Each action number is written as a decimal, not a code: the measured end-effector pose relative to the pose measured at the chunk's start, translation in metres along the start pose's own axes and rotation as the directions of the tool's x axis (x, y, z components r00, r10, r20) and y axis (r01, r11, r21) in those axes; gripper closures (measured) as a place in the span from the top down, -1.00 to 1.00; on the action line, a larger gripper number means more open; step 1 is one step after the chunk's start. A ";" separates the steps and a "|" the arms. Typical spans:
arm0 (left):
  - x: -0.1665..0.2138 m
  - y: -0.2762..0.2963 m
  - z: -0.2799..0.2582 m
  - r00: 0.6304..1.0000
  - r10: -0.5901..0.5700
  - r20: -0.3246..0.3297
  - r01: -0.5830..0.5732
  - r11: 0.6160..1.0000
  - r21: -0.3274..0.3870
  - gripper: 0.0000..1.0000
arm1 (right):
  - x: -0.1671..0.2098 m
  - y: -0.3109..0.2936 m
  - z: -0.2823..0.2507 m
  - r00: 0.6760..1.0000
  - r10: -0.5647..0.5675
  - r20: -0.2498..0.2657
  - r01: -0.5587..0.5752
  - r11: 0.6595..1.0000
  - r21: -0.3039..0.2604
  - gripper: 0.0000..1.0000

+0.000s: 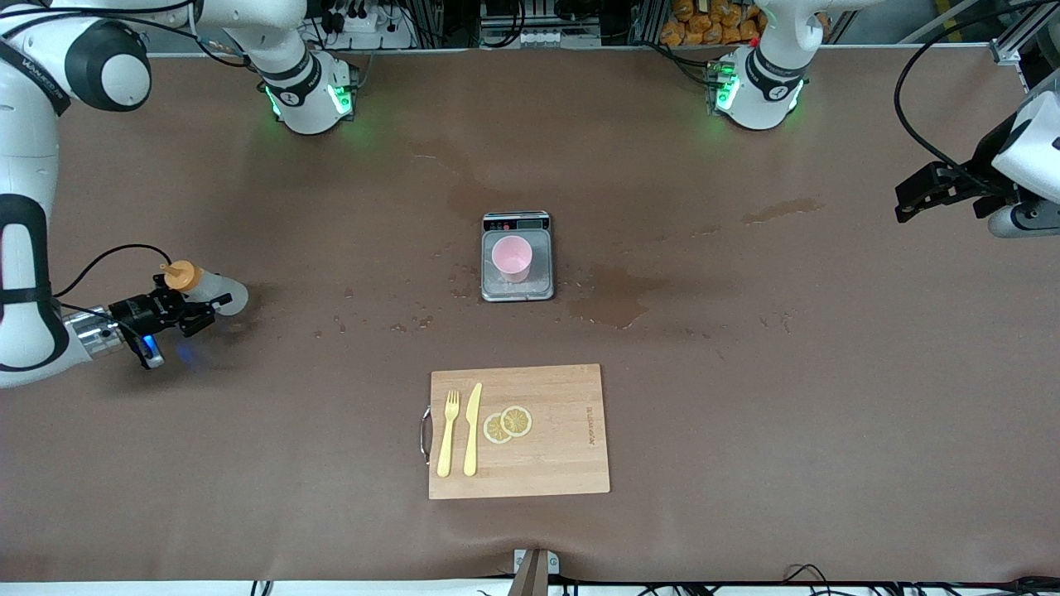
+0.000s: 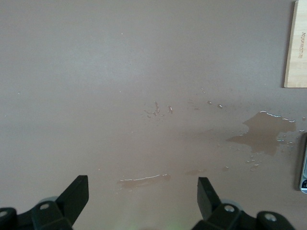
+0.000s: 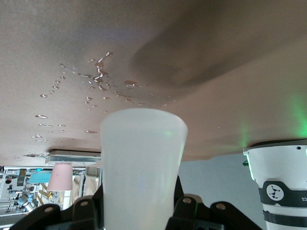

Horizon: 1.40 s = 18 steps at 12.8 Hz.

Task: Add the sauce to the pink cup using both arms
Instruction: 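Set the bottle upright on the table and open the right gripper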

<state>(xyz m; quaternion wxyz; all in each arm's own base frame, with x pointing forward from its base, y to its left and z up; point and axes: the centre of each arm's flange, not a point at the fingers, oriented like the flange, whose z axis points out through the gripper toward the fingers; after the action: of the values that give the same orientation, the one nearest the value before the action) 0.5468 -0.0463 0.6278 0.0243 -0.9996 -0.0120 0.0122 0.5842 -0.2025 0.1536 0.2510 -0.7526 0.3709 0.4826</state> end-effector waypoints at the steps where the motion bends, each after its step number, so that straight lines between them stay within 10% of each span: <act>1: 0.000 0.000 0.001 1.000 0.000 0.002 0.000 1.000 0.000 1.00 | 0.001 -0.001 0.002 1.000 -0.005 0.005 0.005 1.000 0.004 0.04; 12: -0.001 0.000 0.004 1.000 0.000 0.010 0.000 1.000 0.001 1.00 | 0.026 0.004 0.011 1.000 -0.025 -0.009 0.025 0.999 0.021 0.12; 18: -0.005 -0.002 -0.003 1.000 0.007 0.001 -0.007 1.000 0.002 1.00 | 0.024 0.003 0.006 0.999 -0.031 -0.019 0.032 0.999 0.022 1.00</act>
<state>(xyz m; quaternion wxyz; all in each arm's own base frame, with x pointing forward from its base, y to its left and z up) 0.5413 -0.0448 0.6305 0.0252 -0.9996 -0.0083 0.0127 0.5849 -0.2069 0.1292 0.2634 -0.7601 0.3669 0.4672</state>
